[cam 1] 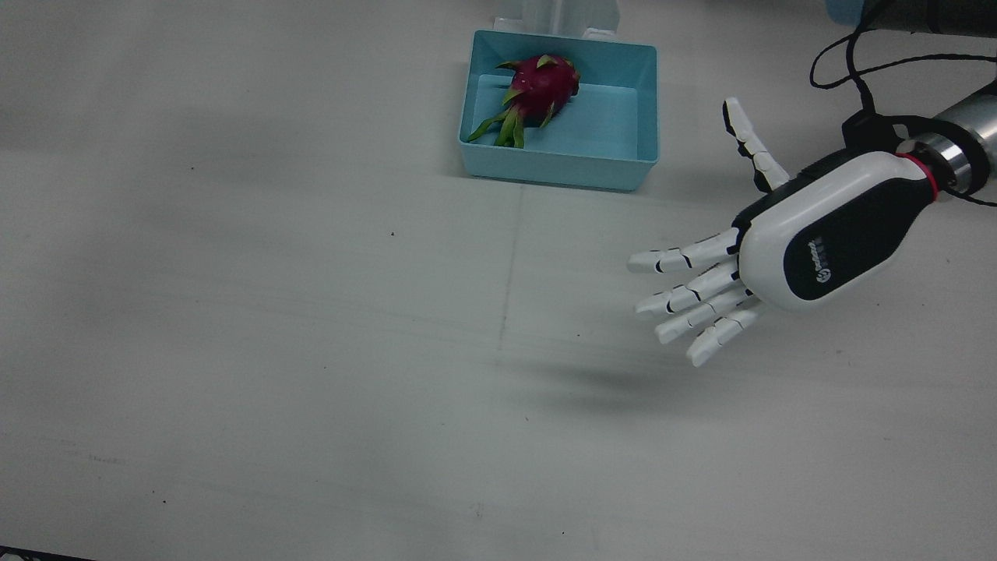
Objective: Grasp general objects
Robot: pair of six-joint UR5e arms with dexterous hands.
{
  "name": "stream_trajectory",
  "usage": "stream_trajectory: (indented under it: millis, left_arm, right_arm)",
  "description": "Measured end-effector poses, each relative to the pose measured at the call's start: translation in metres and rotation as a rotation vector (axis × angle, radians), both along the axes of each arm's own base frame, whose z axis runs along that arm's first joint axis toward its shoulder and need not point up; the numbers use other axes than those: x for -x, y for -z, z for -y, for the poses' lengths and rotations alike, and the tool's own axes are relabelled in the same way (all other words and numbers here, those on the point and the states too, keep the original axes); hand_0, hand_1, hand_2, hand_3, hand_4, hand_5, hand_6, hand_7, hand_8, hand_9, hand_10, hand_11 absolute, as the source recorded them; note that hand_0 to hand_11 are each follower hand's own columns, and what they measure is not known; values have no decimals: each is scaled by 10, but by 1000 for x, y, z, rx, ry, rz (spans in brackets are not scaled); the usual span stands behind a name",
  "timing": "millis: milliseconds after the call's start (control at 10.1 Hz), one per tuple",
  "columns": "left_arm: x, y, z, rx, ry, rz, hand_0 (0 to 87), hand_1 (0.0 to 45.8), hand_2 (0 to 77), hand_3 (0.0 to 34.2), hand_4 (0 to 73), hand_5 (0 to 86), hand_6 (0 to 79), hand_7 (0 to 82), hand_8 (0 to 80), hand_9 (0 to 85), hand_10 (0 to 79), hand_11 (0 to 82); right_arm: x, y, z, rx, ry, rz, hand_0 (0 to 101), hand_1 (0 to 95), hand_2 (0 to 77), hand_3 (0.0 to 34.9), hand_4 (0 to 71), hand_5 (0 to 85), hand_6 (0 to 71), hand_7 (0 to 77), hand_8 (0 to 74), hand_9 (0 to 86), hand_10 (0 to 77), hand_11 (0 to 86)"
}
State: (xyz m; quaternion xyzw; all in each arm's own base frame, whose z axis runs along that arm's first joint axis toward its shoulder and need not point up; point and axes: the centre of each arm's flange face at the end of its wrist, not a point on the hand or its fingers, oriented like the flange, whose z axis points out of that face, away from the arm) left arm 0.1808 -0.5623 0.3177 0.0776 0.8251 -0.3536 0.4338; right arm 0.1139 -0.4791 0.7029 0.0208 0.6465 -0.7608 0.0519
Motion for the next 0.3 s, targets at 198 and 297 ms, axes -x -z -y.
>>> stream_trajectory:
  millis: [198,297]
  left_arm:
    - [44,-69,61,82,103,-140,132,0,5,64,120,229,49,174,109,11,0,22]
    - [61,-133,80,136,160,-230,128,0,5,40,136,235,65,191,136,33,5,22]
  right_arm:
    - [0,0,0,0,0,0,0,82,16,0,0,5,0,0,0,5,0,5]
    - [0,0,0,1,0,0,2,82,16,0,0,5,0,0,0,5,0,5]
